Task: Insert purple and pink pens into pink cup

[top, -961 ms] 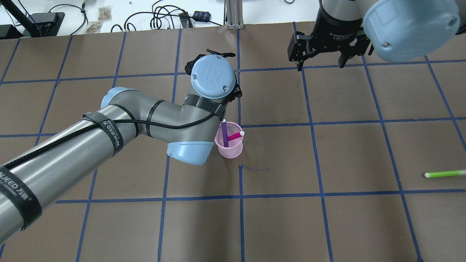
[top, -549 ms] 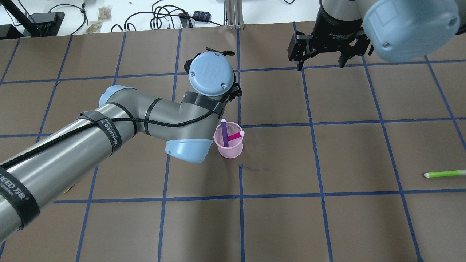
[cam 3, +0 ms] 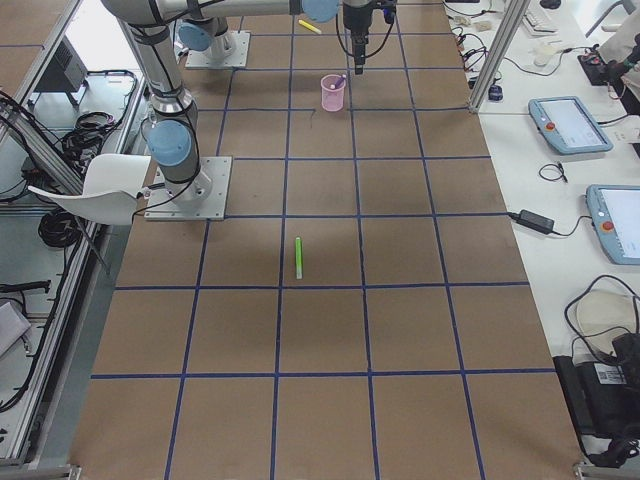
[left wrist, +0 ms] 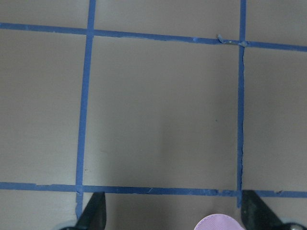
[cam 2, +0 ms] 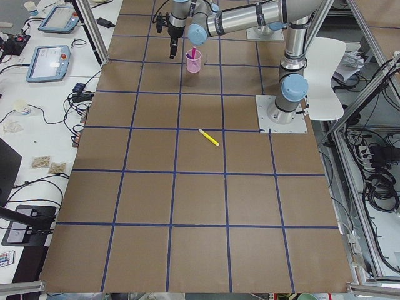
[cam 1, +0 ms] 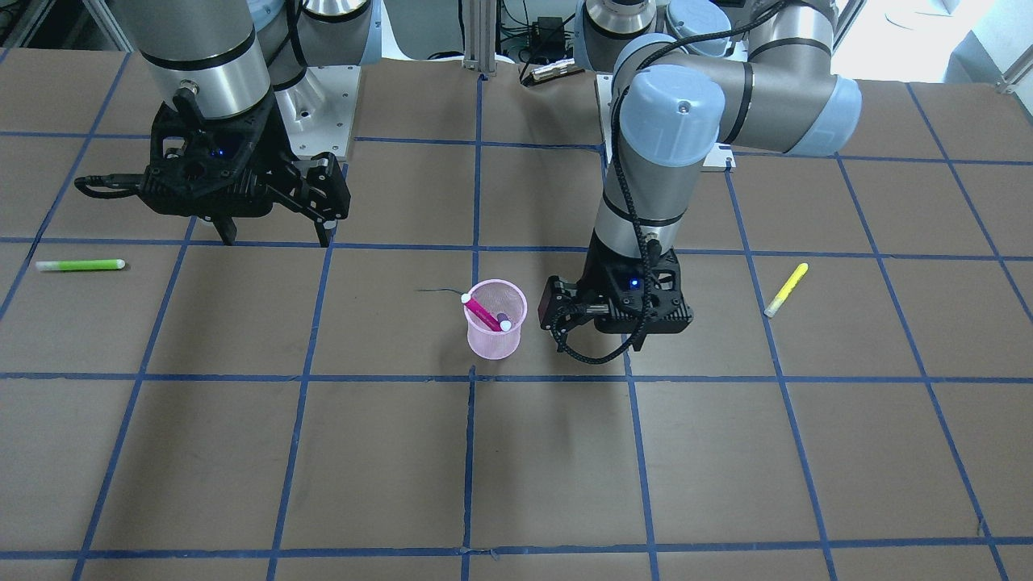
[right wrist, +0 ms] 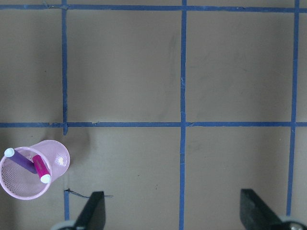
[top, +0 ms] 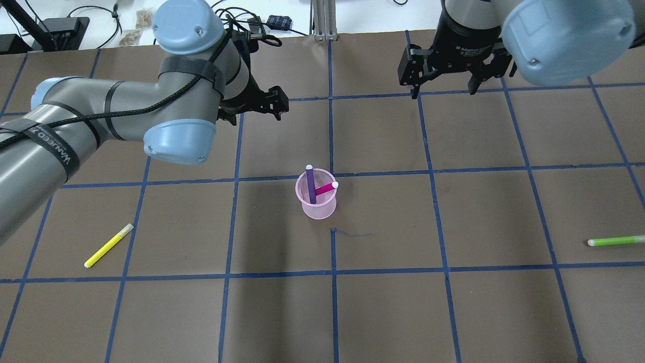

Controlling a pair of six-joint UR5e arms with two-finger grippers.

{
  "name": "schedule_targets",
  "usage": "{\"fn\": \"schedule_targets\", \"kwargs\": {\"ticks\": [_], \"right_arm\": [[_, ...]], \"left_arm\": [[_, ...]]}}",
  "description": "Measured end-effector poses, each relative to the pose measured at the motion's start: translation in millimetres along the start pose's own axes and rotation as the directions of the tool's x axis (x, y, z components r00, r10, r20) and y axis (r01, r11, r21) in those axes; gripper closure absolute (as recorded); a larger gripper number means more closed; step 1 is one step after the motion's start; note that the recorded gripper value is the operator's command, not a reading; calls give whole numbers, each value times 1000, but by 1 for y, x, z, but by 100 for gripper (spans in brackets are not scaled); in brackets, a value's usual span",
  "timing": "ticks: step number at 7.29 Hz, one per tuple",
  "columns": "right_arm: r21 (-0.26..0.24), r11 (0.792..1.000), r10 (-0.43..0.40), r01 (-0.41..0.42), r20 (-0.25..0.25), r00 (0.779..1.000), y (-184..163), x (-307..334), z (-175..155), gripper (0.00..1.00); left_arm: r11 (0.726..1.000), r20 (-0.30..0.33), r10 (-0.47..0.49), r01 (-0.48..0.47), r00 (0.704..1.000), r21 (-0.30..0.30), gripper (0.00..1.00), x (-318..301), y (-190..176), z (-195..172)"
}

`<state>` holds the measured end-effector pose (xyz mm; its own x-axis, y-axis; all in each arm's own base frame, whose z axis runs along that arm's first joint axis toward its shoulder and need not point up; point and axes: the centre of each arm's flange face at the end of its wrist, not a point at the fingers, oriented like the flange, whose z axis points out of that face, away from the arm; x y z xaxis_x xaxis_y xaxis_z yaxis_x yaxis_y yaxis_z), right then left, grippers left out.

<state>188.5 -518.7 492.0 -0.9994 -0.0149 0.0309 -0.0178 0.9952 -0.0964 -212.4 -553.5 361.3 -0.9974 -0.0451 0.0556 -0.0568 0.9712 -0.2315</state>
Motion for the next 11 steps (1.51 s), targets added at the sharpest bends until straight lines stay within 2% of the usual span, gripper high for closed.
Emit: {"fn": "schedule_targets", "kwargs": {"ticks": [3, 6, 11], "right_arm": [[0, 1000, 0, 0, -1, 1000, 0, 0, 0, 0], [0, 1000, -1, 1, -1, 1000, 0, 0, 0, 0], [0, 1000, -1, 1, -2, 1000, 0, 0, 0, 0]], "left_arm": [[1000, 14, 6, -6, 1000, -30, 0, -29, 2, -28], [987, 23, 117, -114, 993, -112, 0, -49, 15, -58], [961, 10, 177, -170, 984, -218, 0, -91, 35, -113]]}}
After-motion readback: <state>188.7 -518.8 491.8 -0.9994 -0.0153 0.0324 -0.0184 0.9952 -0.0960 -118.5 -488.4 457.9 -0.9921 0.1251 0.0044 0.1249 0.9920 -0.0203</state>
